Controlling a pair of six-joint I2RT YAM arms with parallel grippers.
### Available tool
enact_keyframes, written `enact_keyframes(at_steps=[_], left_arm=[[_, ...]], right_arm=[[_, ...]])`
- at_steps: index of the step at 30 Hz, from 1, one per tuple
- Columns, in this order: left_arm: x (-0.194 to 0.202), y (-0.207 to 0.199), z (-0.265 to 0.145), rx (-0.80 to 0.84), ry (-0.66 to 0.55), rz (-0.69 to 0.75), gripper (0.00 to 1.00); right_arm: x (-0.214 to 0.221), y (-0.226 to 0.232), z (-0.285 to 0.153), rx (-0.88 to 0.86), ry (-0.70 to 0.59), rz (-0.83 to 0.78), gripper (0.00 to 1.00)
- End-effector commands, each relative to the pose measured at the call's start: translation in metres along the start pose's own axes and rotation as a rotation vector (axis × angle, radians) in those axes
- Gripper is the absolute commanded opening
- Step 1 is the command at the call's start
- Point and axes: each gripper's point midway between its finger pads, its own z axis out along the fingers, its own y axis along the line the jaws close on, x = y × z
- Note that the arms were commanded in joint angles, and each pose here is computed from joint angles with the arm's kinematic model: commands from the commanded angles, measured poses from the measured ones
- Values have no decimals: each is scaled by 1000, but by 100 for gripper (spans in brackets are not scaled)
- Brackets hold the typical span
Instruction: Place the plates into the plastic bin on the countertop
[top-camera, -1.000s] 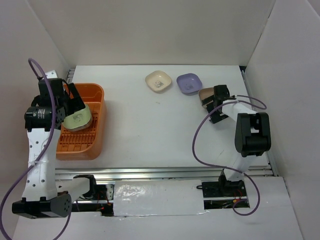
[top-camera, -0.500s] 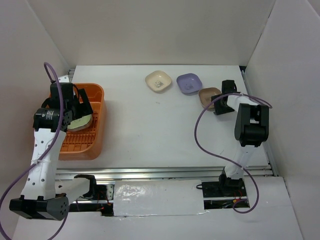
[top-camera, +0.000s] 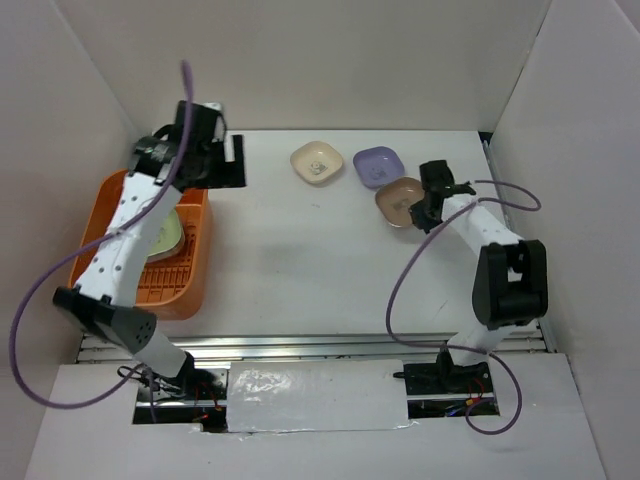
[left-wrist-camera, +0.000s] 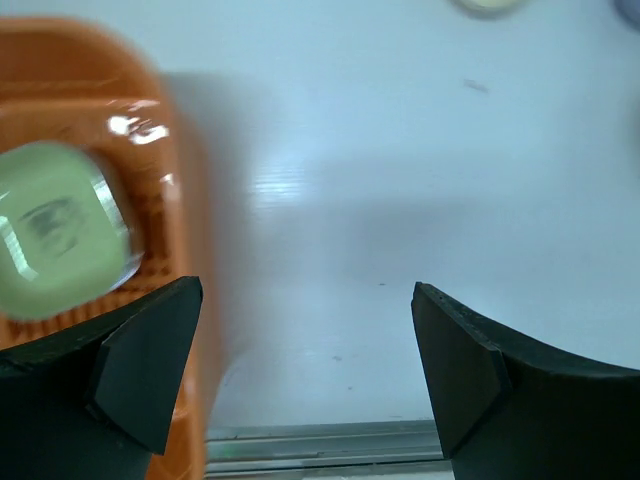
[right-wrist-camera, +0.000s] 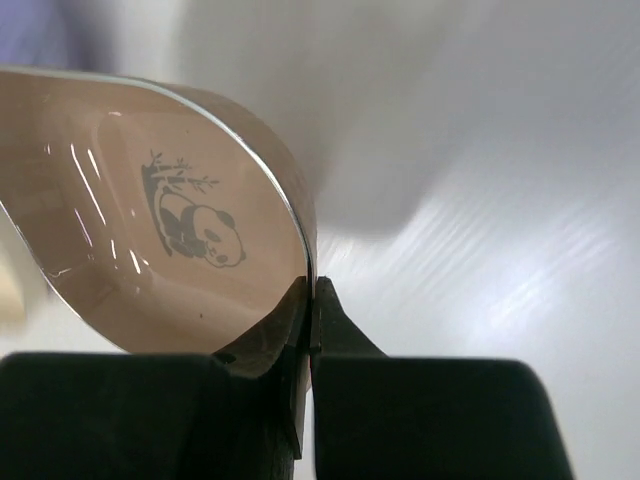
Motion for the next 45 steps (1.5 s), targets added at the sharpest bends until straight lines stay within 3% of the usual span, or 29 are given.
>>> enact_keyframes(at_steps=[1, 5, 8, 10, 12, 16, 19, 20, 21, 23, 24, 28, 29, 31, 32, 35, 41, 45], left_arm=[[3, -71, 12, 133, 49, 152, 99], [3, -123, 31, 233, 81, 243, 99], [18, -145, 49, 274, 129, 286, 99], [28, -152, 58, 282, 155, 302, 98], [35, -155, 64, 281, 171, 318, 91], [53, -156, 75, 288, 221, 327, 69], [57, -158, 77, 296, 226, 320, 26], [55, -158, 77, 285, 220, 312, 0], [53, -152, 78, 243, 210, 315, 0], [42, -138, 76, 167, 174, 294, 0], [31, -117, 73, 61, 137, 287, 0], [-3, -19, 56, -182, 59, 65, 0], [-20, 27, 33, -218, -5, -48, 0], [-21, 65, 29, -205, -48, -154, 0], [-15, 112, 16, -258, -77, -245, 0], [-3, 178, 6, -329, -88, -354, 0], [27, 228, 23, -413, -77, -446, 0], [34, 243, 50, -435, 6, -430, 0]], right_arm=[[42, 16, -59, -93, -42, -269, 0], [96, 40, -109, -240, -1, -486, 0], [132, 62, -163, -477, 67, -591, 0], [143, 70, -186, -581, 95, -597, 0], [150, 70, -208, -658, 128, -590, 0], [159, 70, -223, -727, 188, -581, 0], [162, 69, -224, -736, 219, -572, 0], [165, 68, -224, -740, 234, -575, 0], [165, 69, -225, -748, 239, -573, 15], [159, 69, -220, -732, 222, -556, 76], [153, 67, -214, -704, 217, -536, 100], [123, 66, -196, -695, 237, -462, 100], [117, 67, -195, -703, 240, -452, 100], [106, 67, -189, -715, 238, -443, 100], [104, 68, -188, -721, 238, -447, 100], [105, 65, -173, -712, 276, -472, 100], [114, 74, -141, -685, 361, -489, 100], [119, 89, -119, -657, 427, -480, 100]])
